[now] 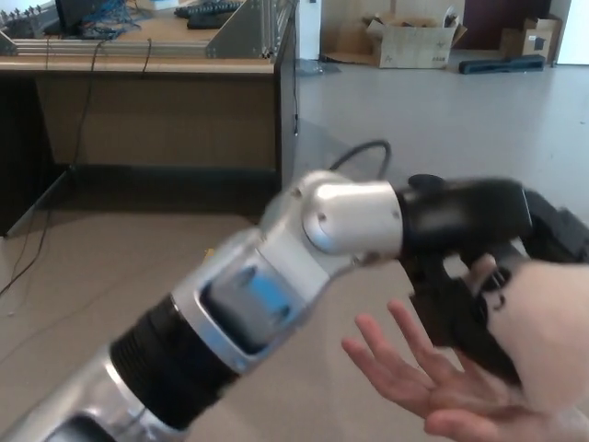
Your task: The robot extends its left hand to pick up an emotional support dumpling from the palm of a person and brings its hand down by its side. Then it extends its arm again to hand the dumpling back to the person.
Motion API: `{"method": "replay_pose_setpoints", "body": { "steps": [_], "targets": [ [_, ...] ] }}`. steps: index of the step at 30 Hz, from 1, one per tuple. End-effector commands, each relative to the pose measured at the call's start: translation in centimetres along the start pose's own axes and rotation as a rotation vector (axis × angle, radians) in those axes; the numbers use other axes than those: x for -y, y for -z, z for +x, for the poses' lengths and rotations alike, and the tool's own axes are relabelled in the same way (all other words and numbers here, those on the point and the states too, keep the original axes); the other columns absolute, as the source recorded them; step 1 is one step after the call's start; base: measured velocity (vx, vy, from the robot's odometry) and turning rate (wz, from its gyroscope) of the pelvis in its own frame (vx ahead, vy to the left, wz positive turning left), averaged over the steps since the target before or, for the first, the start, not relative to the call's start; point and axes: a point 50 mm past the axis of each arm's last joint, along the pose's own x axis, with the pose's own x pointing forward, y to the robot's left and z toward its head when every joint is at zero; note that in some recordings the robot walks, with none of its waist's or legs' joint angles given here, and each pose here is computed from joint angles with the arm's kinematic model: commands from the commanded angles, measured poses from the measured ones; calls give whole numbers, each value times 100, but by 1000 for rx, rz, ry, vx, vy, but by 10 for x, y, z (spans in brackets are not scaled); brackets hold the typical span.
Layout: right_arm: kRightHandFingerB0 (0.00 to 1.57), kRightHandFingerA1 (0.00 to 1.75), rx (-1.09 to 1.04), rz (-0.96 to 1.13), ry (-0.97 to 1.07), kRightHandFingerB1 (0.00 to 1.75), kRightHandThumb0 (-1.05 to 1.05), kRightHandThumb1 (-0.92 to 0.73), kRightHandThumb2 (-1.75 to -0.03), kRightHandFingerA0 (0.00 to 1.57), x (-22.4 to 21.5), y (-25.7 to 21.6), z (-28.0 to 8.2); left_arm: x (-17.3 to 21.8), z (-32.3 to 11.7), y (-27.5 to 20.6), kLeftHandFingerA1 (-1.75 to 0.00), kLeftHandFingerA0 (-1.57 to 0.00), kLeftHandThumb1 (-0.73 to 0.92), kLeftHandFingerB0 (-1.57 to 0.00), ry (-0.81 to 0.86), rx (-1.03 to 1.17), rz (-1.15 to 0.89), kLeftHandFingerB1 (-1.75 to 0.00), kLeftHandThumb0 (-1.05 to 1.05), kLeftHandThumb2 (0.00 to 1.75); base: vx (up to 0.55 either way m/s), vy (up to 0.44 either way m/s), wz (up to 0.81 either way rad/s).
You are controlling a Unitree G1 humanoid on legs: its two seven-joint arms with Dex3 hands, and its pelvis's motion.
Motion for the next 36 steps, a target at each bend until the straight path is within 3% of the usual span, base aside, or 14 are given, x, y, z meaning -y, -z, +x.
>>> {"method": "replay_pose_setpoints", "body": {
  "steps": [1, 13, 15, 16, 19, 20, 22, 26, 29, 30, 31, 32, 35, 36],
  "targets": [
    [54, 52, 15, -18, -12, 38, -47, -60, -60, 87, 8, -3, -3, 19, 7, 9, -157, -70, 70, -74, 14, -38, 47, -125, -16, 78, 0, 0, 0],
    [58, 74, -13, -80, -14, 40, -45, -71, -62, 97, 6, -5, -2, 25, 3, 21, -146, -73, 72, -77, 41, -83, 69, -119, -18, 72, 0, 0, 0],
    [58, 70, -6, -99, -22, 42, -48, -71, -62, 92, 6, -5, -2, 22, 0, 22, -144, -72, 73, -78, 39, -91, 61, -114, -17, 73, 0, 0, 0],
    [47, 43, 0, -82, -10, 35, -47, -64, -60, 73, 5, -6, -1, 19, -3, 24, -140, -75, 73, -78, 35, -100, 57, -107, -16, 77, 0, 0, 0],
    [35, 41, 11, -43, 15, 32, -52, -58, -58, 62, 4, -7, 1, 9, -9, 27, -138, -77, 72, -79, 21, -120, 67, -107, -19, 74, 0, 0, 0],
    [21, 54, 14, -36, 13, 40, -62, -49, -78, 59, 4, -8, 2, 5, -11, 27, -129, -76, 73, -81, 13, -133, 75, -97, -18, 70, 0, 0, 0],
    [24, 42, 15, -16, 11, 29, -53, -56, -57, 65, 3, -9, 3, -2, -15, 28, -121, -79, 73, -82, -3, -150, 87, -92, -16, 70, 0, 0, 0],
    [23, 54, 3, -8, 30, 40, -62, -48, -76, 64, 4, -9, 3, -10, -20, 28, -104, -79, 75, -83, -34, -165, 102, -84, -17, 69, 0, 0, 0],
    [24, 54, 3, -12, 19, 40, -63, -47, -76, 63, 4, -8, 3, -13, -24, 28, -85, -93, 76, -89, -54, -179, 122, -51, -21, 63, 0, 0, 0],
    [29, 45, 6, -10, 17, 31, -57, -52, -57, 67, 4, -8, 3, -15, -25, 27, -81, -82, 56, -61, -61, -192, 138, -62, -29, 94, 0, 0, 0],
    [29, 45, 8, -10, 16, 31, -57, -52, -57, 67, 3, -8, 3, -15, -26, 27, -81, -82, 56, -61, -62, -197, 146, -62, -29, 94, 0, 0, 0],
    [25, 53, 11, -31, 0, 42, -66, -52, -81, 61, 3, -9, 3, -17, -27, 26, -46, -33, 46, -17, -43, -218, 162, -38, -59, 74, 0, 0, 0],
    [25, 53, 14, -82, -25, 42, -66, -53, -82, 59, 3, -10, 2, -23, -30, 25, -40, -18, 45, -7, 14, -250, 179, -34, -68, 75, 0, 0, 0],
    [31, 43, 16, -63, -21, 31, -53, -59, -58, 68, 3, -10, 2, -26, -31, 23, -18, 0, 52, 0, 37, -266, 179, -14, -90, 64, 0, 0, 0]
  ]
}}
